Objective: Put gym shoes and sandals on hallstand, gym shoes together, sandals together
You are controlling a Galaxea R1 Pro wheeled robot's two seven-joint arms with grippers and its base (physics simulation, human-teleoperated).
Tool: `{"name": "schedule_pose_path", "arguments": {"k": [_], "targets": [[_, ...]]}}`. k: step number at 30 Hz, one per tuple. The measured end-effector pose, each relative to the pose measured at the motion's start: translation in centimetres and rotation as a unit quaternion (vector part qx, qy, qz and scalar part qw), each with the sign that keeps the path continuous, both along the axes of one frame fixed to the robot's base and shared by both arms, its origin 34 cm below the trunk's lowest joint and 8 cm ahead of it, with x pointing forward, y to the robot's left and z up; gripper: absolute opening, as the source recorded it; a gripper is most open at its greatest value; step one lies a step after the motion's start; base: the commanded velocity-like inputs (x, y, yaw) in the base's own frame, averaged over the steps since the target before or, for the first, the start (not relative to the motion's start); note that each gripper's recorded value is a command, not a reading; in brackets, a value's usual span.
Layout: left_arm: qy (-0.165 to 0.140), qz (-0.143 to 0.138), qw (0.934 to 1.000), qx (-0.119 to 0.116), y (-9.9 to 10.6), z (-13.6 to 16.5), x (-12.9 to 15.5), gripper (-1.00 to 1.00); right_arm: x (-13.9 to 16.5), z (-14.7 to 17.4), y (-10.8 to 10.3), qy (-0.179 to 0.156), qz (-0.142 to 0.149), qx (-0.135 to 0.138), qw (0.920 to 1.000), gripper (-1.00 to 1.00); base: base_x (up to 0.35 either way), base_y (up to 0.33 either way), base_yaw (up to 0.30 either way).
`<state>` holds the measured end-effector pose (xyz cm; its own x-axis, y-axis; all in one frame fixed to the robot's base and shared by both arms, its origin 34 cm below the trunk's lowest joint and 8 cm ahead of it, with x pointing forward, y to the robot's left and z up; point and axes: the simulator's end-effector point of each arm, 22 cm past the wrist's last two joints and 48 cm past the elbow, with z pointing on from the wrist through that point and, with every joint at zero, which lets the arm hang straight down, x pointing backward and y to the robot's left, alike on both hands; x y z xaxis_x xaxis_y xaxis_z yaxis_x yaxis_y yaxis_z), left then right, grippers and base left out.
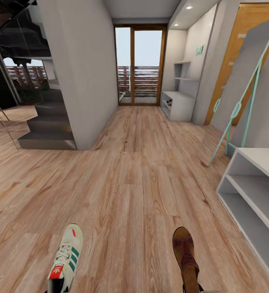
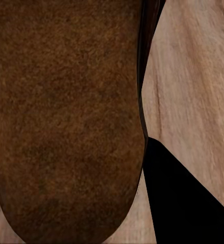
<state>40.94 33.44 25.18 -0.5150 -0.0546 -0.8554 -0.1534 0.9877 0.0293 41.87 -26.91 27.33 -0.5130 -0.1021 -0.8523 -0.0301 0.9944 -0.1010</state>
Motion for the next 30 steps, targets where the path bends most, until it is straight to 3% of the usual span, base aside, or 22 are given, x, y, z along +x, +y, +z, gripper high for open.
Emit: {"name": "schedule_pose_path", "arguments": {"k": [10,30], "targets": [[-0.005,-0.002,0.9999,-0.009,-1.3,0.1,0.4,-1.00,-0.5,-0.4,0.1,0.007,0.000,0.001,1.0000,-1.00,0.338,0.000,0.000],[0.000,-0.001,0.9999,-0.010,-1.4,-0.1,0.0,-1.00,-0.4,-0.3,0.1,0.006,0.000,0.001,1.0000,-1.00,0.338,0.000,0.000]]}}
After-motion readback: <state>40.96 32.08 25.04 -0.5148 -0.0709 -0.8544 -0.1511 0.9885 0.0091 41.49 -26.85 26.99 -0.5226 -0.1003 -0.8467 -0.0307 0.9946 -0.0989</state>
